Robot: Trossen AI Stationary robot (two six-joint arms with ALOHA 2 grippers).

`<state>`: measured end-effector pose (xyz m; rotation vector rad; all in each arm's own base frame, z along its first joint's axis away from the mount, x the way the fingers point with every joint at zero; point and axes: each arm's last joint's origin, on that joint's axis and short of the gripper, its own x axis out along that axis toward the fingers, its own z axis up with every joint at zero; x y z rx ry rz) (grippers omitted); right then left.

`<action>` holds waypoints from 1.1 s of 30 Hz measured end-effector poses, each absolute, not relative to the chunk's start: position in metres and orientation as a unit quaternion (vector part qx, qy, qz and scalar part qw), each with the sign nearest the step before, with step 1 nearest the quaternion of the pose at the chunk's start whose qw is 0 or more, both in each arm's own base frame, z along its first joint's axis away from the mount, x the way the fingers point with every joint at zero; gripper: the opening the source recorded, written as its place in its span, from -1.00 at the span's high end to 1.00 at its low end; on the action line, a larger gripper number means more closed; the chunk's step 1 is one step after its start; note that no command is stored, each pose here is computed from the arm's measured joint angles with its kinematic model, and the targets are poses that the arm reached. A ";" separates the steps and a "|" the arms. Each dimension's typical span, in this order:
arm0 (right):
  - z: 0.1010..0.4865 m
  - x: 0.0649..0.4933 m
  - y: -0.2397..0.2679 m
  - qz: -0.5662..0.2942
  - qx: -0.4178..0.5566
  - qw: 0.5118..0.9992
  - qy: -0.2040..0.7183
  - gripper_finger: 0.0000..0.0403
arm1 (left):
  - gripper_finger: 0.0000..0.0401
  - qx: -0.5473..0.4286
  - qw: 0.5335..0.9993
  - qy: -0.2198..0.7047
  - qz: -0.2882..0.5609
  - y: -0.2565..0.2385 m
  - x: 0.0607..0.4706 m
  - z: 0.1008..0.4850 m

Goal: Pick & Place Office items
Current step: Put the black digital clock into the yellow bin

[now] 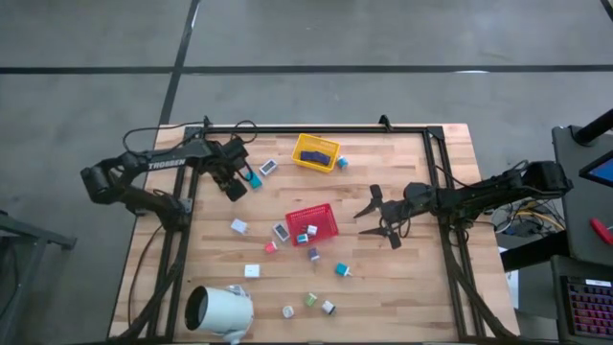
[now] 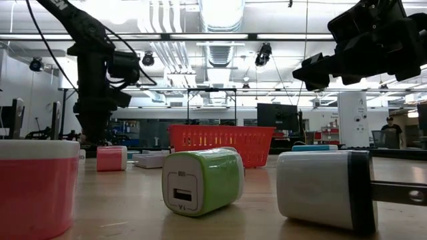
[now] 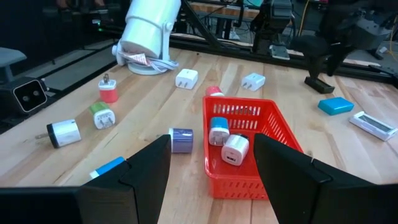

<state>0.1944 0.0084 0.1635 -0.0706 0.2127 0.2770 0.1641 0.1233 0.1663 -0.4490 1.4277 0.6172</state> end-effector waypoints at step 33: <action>0.163 0.194 0.008 0.138 -0.033 0.984 0.107 -0.11 | -0.32 -0.219 0.660 0.673 0.254 0.132 0.167 0.141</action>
